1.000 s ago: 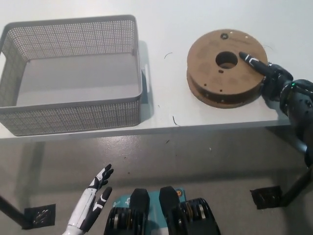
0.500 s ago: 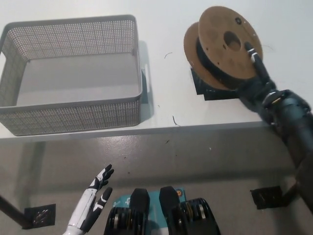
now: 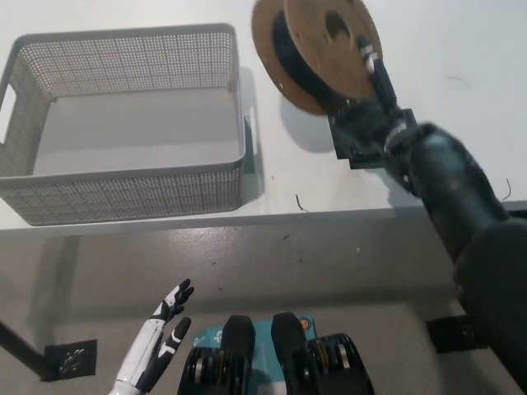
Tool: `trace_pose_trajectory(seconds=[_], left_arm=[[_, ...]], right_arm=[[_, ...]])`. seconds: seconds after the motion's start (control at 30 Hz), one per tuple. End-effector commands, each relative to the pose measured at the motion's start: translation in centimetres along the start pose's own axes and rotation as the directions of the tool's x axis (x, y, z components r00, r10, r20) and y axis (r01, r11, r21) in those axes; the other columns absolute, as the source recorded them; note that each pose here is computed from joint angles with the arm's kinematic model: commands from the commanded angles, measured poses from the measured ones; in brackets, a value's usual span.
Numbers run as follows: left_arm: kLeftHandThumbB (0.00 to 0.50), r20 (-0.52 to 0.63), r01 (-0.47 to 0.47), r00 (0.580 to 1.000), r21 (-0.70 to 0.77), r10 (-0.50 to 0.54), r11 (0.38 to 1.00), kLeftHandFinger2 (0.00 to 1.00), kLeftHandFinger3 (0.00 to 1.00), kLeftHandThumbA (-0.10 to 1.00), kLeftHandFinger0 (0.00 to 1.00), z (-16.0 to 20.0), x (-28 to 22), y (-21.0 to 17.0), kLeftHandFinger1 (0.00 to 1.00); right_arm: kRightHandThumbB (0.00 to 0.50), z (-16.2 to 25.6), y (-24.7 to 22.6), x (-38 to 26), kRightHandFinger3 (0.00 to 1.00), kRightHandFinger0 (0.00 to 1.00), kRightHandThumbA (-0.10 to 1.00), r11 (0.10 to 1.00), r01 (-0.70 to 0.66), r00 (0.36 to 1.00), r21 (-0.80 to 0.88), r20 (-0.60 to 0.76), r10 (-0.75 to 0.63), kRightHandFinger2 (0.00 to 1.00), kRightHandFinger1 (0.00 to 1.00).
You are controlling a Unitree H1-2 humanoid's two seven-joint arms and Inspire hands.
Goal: Use the right hand to pick up a 3d printing filament and place it into a container on the left side
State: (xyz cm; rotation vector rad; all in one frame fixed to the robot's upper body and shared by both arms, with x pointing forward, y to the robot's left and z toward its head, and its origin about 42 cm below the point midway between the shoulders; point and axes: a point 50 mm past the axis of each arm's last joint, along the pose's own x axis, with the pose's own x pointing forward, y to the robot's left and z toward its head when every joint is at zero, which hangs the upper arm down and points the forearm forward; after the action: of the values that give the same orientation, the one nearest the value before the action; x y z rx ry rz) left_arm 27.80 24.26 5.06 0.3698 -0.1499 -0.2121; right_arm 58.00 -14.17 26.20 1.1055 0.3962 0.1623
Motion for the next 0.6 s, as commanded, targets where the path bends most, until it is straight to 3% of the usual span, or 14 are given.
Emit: trace_pose_trajectory(seconds=[0.0,0.07,0.13,0.17,0.23,0.3,0.4,0.57], left_arm=[[0.348,0.061,0.008,0.998,0.028,-0.01,1.0,1.0,1.0,1.0,1.0,0.8,0.1,0.5,1.0],[0.349,0.062,0.011,0.998,0.027,-0.013,1.0,1.0,1.0,1.0,1.0,0.8,0.2,0.6,1.0],[0.347,0.064,0.013,0.998,0.028,-0.014,1.0,1.0,1.0,1.0,1.0,0.8,0.3,0.6,1.0],[0.345,0.065,0.014,0.998,0.031,-0.016,0.999,1.0,1.0,1.0,1.0,0.9,0.3,0.6,1.0],[0.335,0.072,0.018,0.997,0.037,-0.02,0.999,1.0,1.0,1.0,1.0,0.9,0.4,0.8,1.0],[0.341,0.072,0.016,0.997,0.037,-0.019,0.999,1.0,1.0,1.0,1.0,1.0,0.5,0.9,1.0],[0.349,0.065,0.021,0.998,0.04,-0.024,0.999,1.0,1.0,1.0,1.0,1.0,0.5,0.9,1.0],[0.323,0.064,0.03,0.997,0.043,-0.033,0.999,1.0,1.0,1.0,1.0,1.1,0.5,0.4,1.0]], right_arm=[[0.102,2.0,11.2,0.2,1.0,0.0,-0.1,0.973,-0.217,0.974,-0.083,0.05,0.221,0.67,0.09],[0.089,1.7,13.0,0.2,1.0,0.0,-0.1,0.963,-0.238,0.969,-0.123,0.042,0.244,0.67,0.1],[0.103,1.6,14.0,0.2,0.93,0.0,-0.1,0.956,-0.241,0.966,-0.167,0.048,0.252,0.64,0.1],[0.123,1.5,14.7,0.1,1.0,0.0,-0.1,0.956,-0.233,0.968,-0.176,0.049,0.245,0.62,0.08],[0.076,1.1,16.3,0.0,1.0,0.0,-0.1,0.942,-0.239,0.966,-0.236,0.037,0.255,0.58,0.03],[0.072,0.5,17.6,0.0,1.0,0.0,-0.1,0.921,-0.237,0.967,-0.311,0.018,0.255,0.54,0.0],[0.054,-0.4,18.5,0.0,1.0,0.0,-0.1,0.888,-0.198,0.974,-0.415,0.014,0.224,0.56,0.0],[0.1,-4.0,19.9,0.3,1.0,0.0,-0.1,0.806,-0.088,0.982,-0.586,0.086,0.17,0.71,0.11]])
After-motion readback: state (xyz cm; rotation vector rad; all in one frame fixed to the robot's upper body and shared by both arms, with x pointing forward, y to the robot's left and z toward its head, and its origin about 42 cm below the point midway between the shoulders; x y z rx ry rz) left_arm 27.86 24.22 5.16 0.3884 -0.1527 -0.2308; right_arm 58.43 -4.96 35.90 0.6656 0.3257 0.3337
